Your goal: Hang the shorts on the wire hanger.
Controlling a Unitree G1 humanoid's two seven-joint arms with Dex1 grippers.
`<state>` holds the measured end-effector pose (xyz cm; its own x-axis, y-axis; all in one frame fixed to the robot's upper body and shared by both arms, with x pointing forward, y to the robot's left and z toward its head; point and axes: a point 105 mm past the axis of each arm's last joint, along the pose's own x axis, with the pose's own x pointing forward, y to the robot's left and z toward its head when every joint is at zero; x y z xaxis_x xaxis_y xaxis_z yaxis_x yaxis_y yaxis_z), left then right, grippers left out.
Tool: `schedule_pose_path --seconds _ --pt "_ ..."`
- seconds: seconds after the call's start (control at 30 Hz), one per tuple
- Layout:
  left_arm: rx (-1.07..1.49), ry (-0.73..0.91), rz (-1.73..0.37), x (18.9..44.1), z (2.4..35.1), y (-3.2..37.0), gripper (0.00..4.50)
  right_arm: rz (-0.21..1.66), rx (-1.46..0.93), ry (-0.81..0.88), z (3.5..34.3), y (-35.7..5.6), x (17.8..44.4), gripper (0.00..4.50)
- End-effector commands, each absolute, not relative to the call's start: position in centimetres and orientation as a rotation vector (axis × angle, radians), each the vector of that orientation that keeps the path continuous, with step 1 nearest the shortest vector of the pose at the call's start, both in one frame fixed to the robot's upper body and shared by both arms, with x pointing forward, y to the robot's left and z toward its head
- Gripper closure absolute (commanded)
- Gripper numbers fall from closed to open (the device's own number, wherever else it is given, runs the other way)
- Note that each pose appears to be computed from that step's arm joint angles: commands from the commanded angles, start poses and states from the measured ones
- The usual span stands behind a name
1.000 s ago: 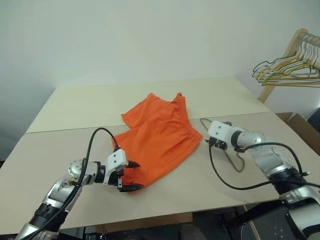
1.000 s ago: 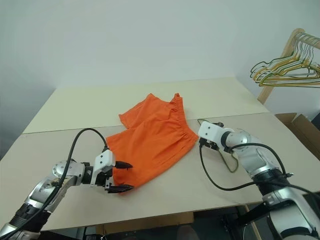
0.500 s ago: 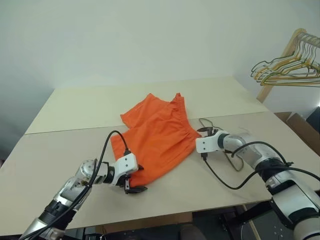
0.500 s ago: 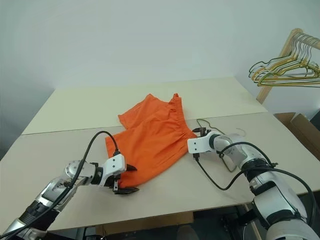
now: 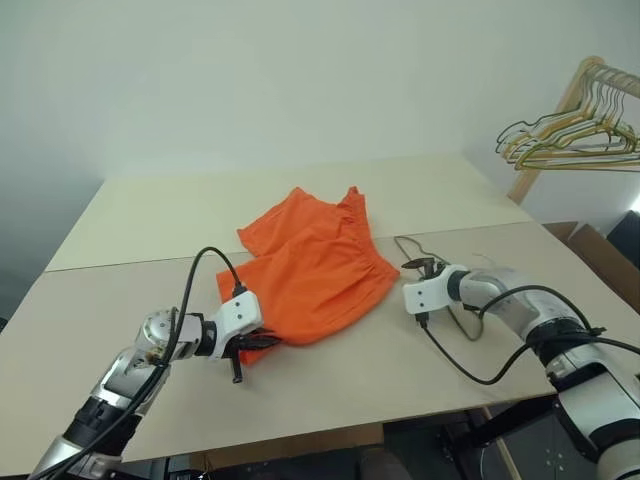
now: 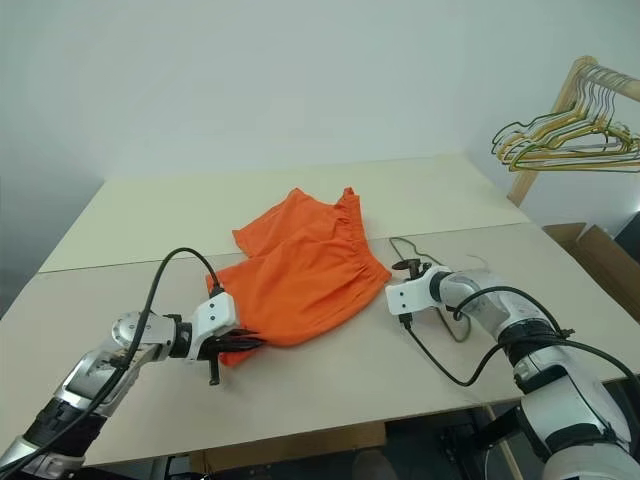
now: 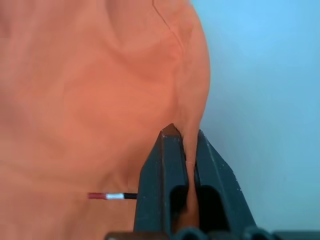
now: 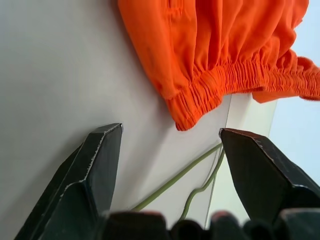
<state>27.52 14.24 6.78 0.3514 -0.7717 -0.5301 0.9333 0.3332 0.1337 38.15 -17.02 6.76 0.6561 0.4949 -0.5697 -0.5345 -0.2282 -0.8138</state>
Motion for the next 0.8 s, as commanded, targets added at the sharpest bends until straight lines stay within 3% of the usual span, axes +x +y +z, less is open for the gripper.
schedule_pose_path --seconds 0.03,0.23,0.37,0.63,0.8 --pt "0.445 0.327 -1.108 28.3 8.8 14.3 4.47 0.956 -1.491 -0.068 7.9 -14.9 38.3 0.72" --pt "0.435 0.327 -1.137 27.4 9.2 14.5 4.47 0.920 -1.470 -0.064 7.8 -13.4 39.6 0.72" --pt "0.459 0.337 -1.117 27.3 8.9 15.0 4.50 0.909 -1.501 -0.005 7.3 -14.4 40.1 1.67" --pt "0.455 0.332 -1.108 27.2 8.9 15.0 4.50 0.903 -1.516 0.018 6.7 -15.2 40.0 4.48" --pt "0.463 0.333 -1.106 26.9 8.8 15.5 4.50 0.959 -1.568 -0.004 7.2 -15.8 38.1 4.48"
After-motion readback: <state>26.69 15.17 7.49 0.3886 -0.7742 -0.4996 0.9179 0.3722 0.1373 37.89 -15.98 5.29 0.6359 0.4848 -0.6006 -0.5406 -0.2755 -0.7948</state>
